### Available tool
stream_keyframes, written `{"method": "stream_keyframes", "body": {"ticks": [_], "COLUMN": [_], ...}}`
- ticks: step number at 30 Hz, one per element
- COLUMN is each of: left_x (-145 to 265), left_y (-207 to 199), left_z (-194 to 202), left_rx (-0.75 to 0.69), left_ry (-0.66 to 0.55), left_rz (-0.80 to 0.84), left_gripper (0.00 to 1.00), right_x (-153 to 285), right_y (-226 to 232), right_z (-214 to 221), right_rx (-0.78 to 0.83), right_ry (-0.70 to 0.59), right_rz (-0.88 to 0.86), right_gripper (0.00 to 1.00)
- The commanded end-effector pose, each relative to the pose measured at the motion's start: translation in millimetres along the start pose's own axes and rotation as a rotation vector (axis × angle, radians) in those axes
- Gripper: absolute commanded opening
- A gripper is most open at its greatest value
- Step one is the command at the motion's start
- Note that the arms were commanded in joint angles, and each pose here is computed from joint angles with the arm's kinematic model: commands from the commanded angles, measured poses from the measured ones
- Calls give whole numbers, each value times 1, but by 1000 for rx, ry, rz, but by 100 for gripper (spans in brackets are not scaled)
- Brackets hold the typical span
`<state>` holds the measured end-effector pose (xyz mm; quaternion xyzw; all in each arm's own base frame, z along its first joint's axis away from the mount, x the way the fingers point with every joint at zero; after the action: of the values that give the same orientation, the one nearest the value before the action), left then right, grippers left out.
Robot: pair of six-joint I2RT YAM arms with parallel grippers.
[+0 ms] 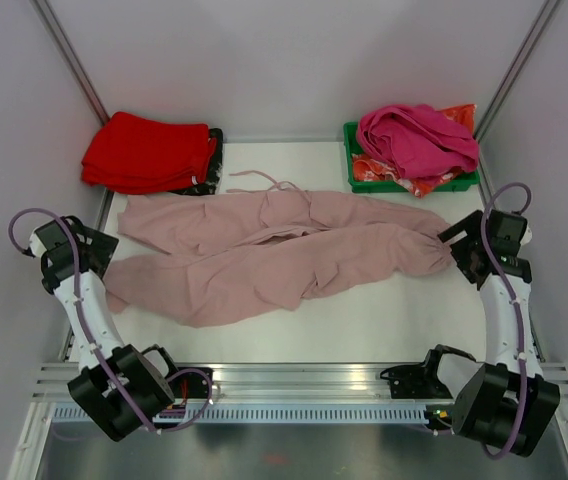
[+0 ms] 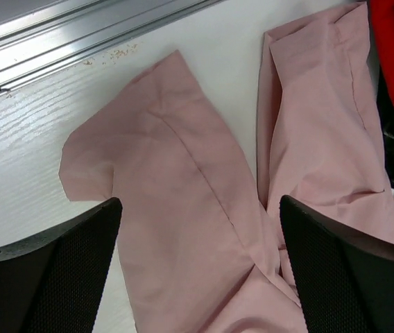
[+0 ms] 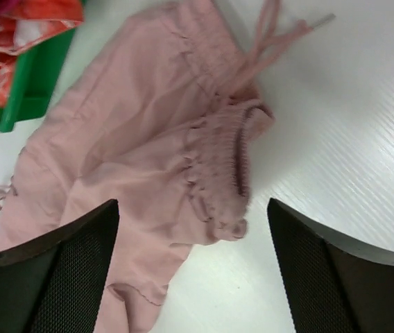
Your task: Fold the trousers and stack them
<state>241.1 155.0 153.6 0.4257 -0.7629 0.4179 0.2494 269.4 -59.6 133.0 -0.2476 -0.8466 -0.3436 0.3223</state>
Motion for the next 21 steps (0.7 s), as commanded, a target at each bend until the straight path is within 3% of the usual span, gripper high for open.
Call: {"method": "stream_keyframes", "body": {"ticks": [1, 4, 7, 11, 16, 19, 21], "left_x": [22, 25, 19, 9, -22, -35, -45], "left_y": [1, 15, 38, 66, 66, 63, 61], "left_z": [9, 29, 53, 91, 96, 90, 90], "left_rx": [56, 118, 155, 198, 220, 199, 190], "left_ry": [21, 40, 75, 169, 165, 157, 172], "left_rz": [23, 15, -45, -128, -109, -113, -119], "left_gripper": [100, 100, 100, 100, 98, 94, 82], "right_x": [32, 56, 66, 47, 29, 24, 20], "right_y": [56, 88, 125, 145, 154, 154, 152], "right_z": [-44, -77, -81, -71, -50, -51, -51], "right_rx": [74, 129, 199, 183, 185, 200, 199], "right_ry": [-75, -150, -141, -113, -49, -46, -45], "right_rz": [-173, -222, -314, -380, -420, -404, -393], "right_gripper": [94, 95, 95, 95, 95, 95, 95]}}
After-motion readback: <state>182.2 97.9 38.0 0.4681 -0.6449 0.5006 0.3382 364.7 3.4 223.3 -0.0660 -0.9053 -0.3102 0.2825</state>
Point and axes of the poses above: each gripper's point midway between its finger pads, its own x axis back along the fingers, its own y axis along the line the jaws close on, z = x × y, the point moved 1 cm from there along x, back along the fingers, and after that the axes turned 7 degrees about x, right-handed, at the moved point
